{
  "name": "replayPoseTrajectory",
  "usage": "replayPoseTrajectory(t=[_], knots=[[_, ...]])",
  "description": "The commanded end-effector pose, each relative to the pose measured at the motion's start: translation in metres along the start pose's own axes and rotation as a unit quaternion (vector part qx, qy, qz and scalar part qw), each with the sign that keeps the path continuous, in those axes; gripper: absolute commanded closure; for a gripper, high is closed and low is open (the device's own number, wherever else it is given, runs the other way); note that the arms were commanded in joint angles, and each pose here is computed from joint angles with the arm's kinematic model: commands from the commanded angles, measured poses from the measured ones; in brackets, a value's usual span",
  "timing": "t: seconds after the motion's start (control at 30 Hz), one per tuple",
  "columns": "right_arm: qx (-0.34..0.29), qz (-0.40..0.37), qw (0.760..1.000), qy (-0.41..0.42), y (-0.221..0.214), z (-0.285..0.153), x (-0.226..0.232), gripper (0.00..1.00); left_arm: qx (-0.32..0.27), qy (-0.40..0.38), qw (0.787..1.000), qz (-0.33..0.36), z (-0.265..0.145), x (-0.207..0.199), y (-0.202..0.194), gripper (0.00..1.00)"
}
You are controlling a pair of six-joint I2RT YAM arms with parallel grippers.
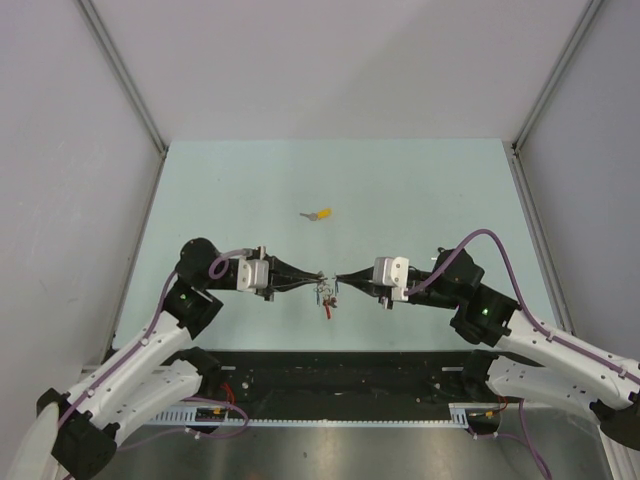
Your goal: Put the keys on the keyring
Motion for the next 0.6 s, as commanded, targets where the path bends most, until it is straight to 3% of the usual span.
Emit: replayPoseTrajectory(t=[0.0,0.57], knots=[[-0.028,-0.007,1.0,-0.001,0.011,0.001,-0.002,1.0,-0.015,-0.016,1.0,0.012,0.001,-0.001,0.008,1.0],[-0.039,-0.008,0.998,0.043,0.014,0.0,0.01,1.0,-0.022,-0.067,0.997,0.011,0.002,-0.013,0.007,1.0]])
Point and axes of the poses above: each gripper's point midway between its finger pads, its own z axis out along the fingers, its own x axis along the line the jaws close on, y = z × x, the point moved 4 cm from there along -z, back along the fingers
